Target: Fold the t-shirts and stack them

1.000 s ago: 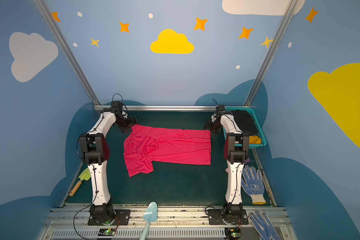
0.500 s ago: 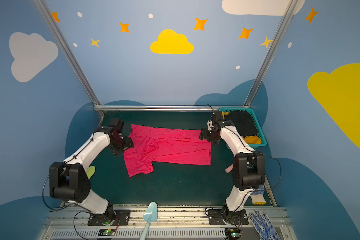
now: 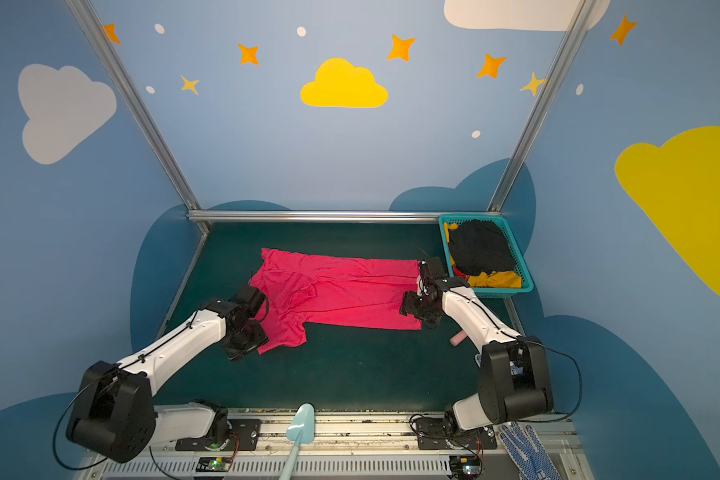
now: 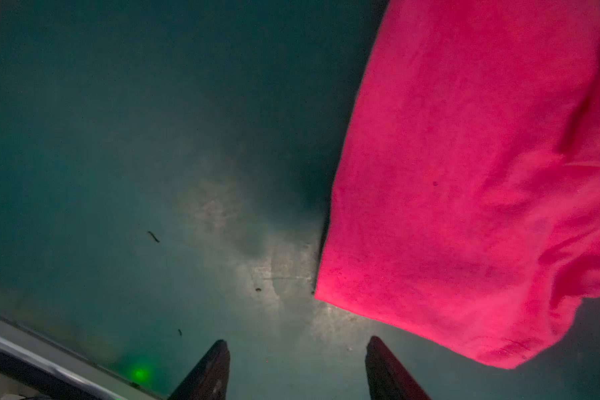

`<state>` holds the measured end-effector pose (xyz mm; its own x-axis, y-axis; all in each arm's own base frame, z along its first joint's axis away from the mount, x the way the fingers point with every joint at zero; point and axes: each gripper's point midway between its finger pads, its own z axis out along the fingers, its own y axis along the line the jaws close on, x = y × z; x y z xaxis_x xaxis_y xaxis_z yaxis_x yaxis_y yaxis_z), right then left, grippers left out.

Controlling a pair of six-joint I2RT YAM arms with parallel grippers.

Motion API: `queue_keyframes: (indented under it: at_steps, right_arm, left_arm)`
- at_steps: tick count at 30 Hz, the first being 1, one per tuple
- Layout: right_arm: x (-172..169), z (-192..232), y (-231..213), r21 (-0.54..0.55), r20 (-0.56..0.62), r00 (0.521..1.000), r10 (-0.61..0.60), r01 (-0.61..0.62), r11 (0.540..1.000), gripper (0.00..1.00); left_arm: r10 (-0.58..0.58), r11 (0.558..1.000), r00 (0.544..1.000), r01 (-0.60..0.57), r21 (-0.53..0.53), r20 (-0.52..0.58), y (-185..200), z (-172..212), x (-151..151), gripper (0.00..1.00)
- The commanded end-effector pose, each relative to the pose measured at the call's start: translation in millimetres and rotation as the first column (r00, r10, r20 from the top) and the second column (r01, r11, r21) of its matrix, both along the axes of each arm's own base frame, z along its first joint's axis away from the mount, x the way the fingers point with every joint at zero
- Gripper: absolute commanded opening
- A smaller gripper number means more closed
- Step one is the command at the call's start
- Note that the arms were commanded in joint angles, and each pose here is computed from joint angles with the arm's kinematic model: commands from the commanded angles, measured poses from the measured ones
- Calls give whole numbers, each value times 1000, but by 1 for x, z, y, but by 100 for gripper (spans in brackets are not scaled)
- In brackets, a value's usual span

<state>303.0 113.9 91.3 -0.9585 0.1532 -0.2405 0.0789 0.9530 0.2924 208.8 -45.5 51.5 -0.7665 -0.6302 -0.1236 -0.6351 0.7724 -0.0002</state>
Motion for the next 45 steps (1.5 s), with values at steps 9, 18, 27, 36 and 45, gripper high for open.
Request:
queue_keyframes:
  at_steps: [9, 18, 27, 36, 45]
  right_arm:
    - [4, 9, -3, 10, 46, 998, -33, 33, 999, 70]
    - [2, 2, -8, 11, 30, 998, -51, 51, 999, 70]
    - [-4, -11, -21, -11, -2, 996, -91, 91, 996, 70]
    - [-14, -39, -34, -81, -80, 987, -138, 131, 988, 74]
    - [-13, -67, -38, -109, -144, 976, -167, 152, 982, 63]
  left_arm:
    - [64, 997, 996, -61, -38, 59, -9, -20, 18, 59]
    - [60, 997, 998, -61, -49, -14, -14, -44, 13, 50]
    - [68, 997, 998, -68, -43, -9, -14, -46, 17, 21]
    - [47, 997, 998, -44, -69, 31, -19, -27, 25, 7]
    - [35, 997, 997, -30, -78, 69, -20, -11, 30, 5]
